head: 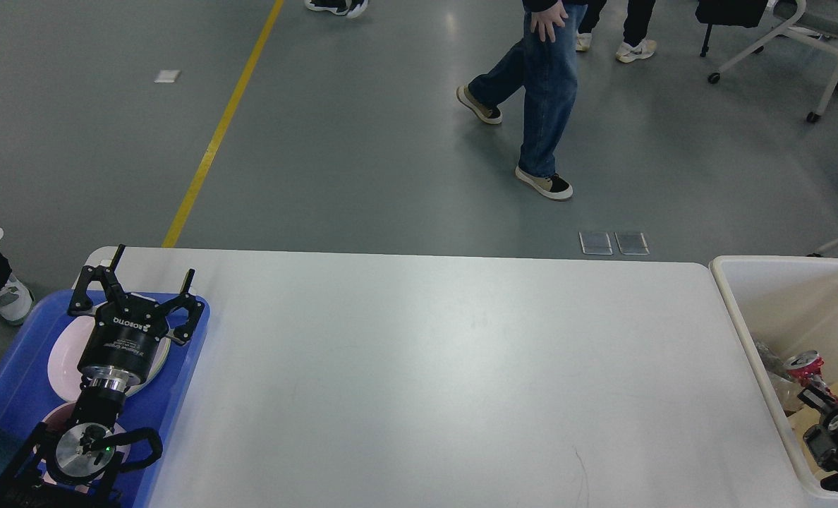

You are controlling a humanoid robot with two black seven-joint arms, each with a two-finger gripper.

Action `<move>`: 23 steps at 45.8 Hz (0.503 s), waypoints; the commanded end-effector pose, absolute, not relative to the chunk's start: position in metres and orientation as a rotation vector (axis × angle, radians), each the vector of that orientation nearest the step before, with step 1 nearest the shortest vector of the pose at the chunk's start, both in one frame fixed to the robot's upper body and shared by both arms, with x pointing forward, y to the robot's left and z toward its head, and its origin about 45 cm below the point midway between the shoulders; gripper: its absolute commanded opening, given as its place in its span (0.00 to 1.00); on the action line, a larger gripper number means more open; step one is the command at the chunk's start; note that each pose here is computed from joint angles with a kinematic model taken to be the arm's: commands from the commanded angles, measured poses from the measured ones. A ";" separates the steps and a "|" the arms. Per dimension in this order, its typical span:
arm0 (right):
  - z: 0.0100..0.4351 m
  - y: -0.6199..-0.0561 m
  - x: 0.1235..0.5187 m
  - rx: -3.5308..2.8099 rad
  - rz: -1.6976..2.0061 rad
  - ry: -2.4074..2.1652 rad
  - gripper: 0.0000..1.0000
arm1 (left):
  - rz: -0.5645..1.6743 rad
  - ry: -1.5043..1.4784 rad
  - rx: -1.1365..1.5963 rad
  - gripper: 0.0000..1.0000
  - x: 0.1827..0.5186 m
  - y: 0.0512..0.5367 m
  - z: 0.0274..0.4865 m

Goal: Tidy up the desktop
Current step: 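Release the red wrapper inside the bin with the right gripper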

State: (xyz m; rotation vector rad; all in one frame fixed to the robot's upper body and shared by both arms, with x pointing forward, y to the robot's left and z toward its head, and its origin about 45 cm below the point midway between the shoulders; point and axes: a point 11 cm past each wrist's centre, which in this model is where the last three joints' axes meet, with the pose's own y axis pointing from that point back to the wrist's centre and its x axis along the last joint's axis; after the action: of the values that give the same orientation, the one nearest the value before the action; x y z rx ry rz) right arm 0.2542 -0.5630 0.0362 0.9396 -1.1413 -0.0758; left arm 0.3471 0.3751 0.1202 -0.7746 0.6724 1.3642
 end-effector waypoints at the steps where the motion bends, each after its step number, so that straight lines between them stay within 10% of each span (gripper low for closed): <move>1: 0.042 -0.569 0.254 0.906 -0.039 -1.163 0.91 | 1.364 0.672 -0.775 0.96 0.347 0.375 0.121; 23: 0.090 -0.601 0.280 0.833 0.033 -1.319 0.98 | 1.364 0.672 -0.775 0.96 0.347 0.375 0.121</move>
State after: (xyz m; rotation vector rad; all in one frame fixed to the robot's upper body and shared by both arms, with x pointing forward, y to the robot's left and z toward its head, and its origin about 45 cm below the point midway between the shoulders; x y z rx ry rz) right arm 0.2610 -0.5872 0.0625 0.8480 -1.2315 0.0136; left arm 0.3471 0.3749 0.1203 -0.7753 0.6720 1.3638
